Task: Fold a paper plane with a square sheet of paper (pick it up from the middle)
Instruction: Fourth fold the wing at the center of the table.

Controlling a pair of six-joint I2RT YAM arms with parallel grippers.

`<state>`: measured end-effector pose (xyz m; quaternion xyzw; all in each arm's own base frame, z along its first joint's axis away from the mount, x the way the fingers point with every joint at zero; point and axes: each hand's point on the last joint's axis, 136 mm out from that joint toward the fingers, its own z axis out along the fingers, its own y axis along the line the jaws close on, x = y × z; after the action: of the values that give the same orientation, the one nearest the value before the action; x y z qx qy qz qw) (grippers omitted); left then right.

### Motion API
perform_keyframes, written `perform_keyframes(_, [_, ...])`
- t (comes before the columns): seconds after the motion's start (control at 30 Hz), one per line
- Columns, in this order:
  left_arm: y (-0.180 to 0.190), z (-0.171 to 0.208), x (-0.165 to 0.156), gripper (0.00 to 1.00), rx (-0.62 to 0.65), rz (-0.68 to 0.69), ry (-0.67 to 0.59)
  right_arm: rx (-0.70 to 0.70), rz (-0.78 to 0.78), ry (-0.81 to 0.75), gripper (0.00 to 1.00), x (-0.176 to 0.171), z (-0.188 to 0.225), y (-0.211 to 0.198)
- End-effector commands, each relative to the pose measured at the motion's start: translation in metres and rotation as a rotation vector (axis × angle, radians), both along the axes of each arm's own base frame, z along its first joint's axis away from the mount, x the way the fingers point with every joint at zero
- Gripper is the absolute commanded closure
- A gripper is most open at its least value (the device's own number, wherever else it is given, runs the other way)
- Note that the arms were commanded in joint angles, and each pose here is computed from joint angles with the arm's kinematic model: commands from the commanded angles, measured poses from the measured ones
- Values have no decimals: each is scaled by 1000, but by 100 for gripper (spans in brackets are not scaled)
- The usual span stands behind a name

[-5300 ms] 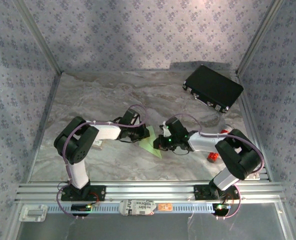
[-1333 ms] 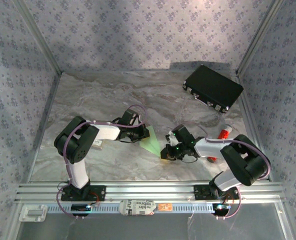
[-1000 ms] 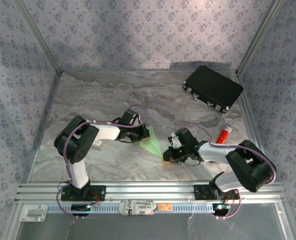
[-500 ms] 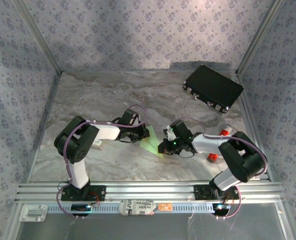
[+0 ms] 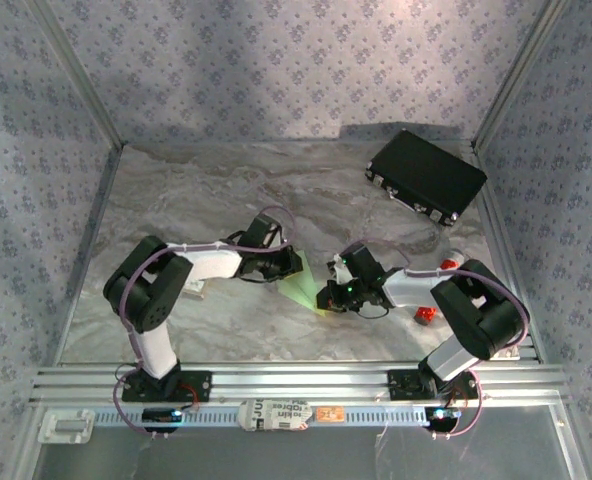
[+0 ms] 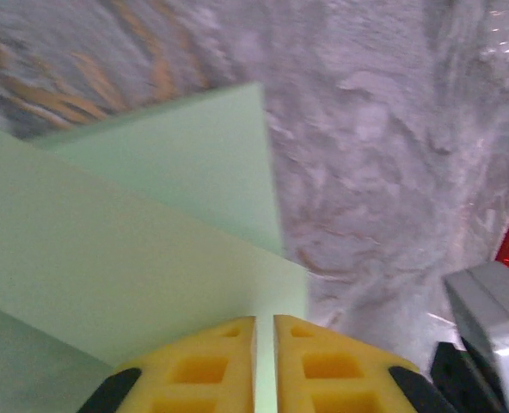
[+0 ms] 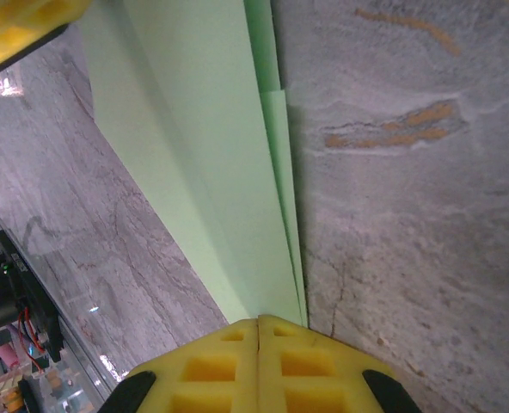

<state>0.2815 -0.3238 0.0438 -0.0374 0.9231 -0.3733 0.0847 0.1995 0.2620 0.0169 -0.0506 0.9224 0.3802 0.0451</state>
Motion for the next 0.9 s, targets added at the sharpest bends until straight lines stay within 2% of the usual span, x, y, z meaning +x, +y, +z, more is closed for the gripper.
perform_keyframes(0.0, [-13,15,-13,91,-43,-7,-16,-145,-37,98,100,-18,-35,-27])
perform_keyframes(0.17, [-18,-9,-30,94,-50,-16,42,-146,-44,101,100,-19,-36,-30])
perform_keyframes(0.33, [-7,-31,-29,95,-4,1,60,-146,-46,101,100,-19,-36,-30])
perform_keyframes(0.87, [56,-42,32,94,71,108,43,-155,-46,106,100,-24,-40,-35])
